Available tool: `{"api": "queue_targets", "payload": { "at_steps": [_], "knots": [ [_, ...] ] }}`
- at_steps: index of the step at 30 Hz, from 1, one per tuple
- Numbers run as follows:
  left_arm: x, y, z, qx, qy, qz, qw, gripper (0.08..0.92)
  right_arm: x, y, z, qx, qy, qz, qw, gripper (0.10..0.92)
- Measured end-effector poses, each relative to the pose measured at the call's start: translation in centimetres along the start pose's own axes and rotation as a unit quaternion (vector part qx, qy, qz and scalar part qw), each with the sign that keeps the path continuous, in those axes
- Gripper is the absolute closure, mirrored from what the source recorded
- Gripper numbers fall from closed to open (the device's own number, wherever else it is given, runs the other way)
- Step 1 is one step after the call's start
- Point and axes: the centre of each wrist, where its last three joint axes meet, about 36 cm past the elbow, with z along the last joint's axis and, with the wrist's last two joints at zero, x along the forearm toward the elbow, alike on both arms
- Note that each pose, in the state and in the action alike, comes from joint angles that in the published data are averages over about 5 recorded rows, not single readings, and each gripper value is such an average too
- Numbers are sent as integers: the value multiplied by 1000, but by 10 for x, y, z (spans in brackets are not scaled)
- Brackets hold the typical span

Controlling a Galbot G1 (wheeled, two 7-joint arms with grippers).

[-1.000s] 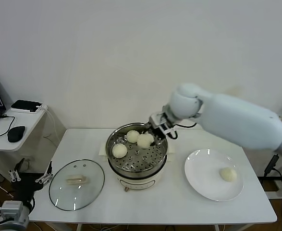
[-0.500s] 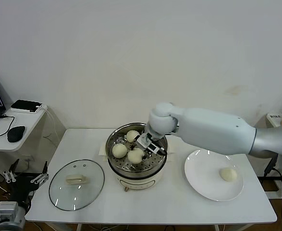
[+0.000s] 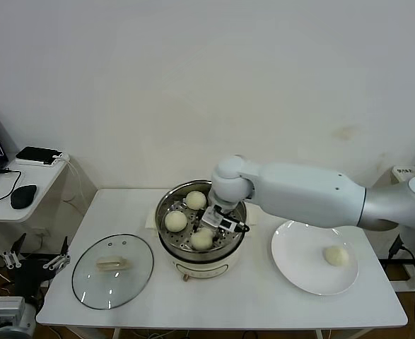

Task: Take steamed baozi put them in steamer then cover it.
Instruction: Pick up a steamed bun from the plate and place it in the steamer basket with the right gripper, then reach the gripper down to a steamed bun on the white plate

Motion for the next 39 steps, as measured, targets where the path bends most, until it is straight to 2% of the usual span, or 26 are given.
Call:
{"api": "queue_targets", "payload": {
  "at_steps": [4,10,13,20,27,33,39],
  "knots": [
    [-1,-1,0,1,-1,1,1000,177,0,0,-1,8,-3,-3,1000,411],
    [-2,0,0,0,-1,1,1000,177,7,0,4,13,5,-2,1000,258],
    [-2,0,0,0,-2,1,1000,177,16,0,9,10,12,1,1000,210],
    [-3,0,0,-2,-2,2,1000,177,44,3,24,-23,36,15,999,200],
    [-6,0,-2,-5,-7,6,1000,177,79,23,55,-126,72,55,988,200],
    [-9,-3,-3,-6,-10,12,1000,177,103,63,81,-228,95,82,966,200],
    [-12,-5,-5,-7,-14,19,1000,177,115,131,107,-317,111,87,938,200]
  ]
}}
